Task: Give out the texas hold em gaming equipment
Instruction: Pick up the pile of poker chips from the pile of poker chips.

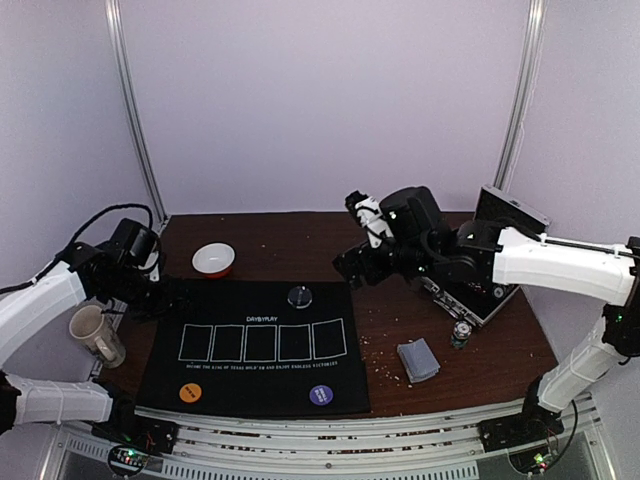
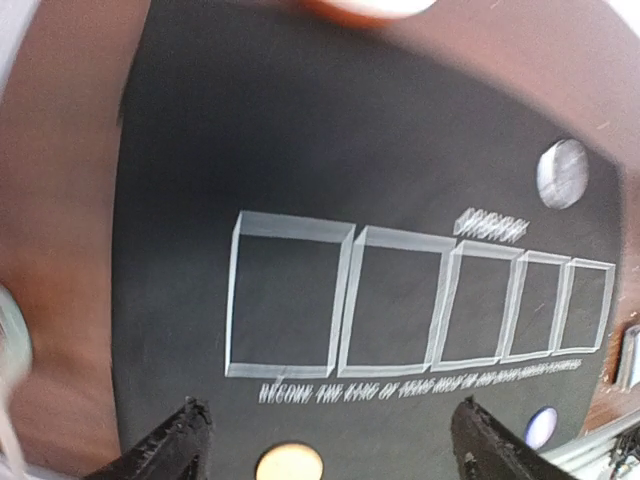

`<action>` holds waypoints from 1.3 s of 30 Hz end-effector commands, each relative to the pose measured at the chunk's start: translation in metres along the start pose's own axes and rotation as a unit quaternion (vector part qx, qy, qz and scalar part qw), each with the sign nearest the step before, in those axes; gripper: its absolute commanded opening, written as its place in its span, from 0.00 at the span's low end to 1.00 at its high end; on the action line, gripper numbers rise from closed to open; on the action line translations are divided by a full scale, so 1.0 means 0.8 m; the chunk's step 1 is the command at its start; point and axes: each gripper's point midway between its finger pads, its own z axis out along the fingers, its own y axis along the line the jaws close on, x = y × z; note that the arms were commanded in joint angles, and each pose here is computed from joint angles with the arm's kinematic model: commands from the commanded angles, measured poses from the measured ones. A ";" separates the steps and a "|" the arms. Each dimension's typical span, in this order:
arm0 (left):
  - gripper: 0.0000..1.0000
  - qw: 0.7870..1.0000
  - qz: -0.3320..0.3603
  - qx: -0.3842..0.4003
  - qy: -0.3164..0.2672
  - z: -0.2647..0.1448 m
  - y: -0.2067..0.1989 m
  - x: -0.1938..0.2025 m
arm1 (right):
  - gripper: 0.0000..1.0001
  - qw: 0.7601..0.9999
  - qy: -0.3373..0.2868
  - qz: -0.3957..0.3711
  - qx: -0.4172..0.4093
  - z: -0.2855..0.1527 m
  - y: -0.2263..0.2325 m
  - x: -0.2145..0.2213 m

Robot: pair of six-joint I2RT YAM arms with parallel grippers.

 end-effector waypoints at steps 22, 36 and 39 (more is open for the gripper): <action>0.98 0.938 0.232 0.018 -0.257 -0.049 -0.093 -0.172 | 1.00 0.894 0.356 0.193 0.193 -0.106 -0.171 0.203; 0.98 0.926 0.274 -0.002 -0.261 -0.038 -0.080 -0.160 | 1.00 0.837 0.444 0.232 0.218 -0.088 -0.213 0.305; 0.98 0.925 0.276 -0.003 -0.260 -0.037 -0.079 -0.160 | 0.97 0.828 0.462 0.232 0.218 -0.085 -0.217 0.323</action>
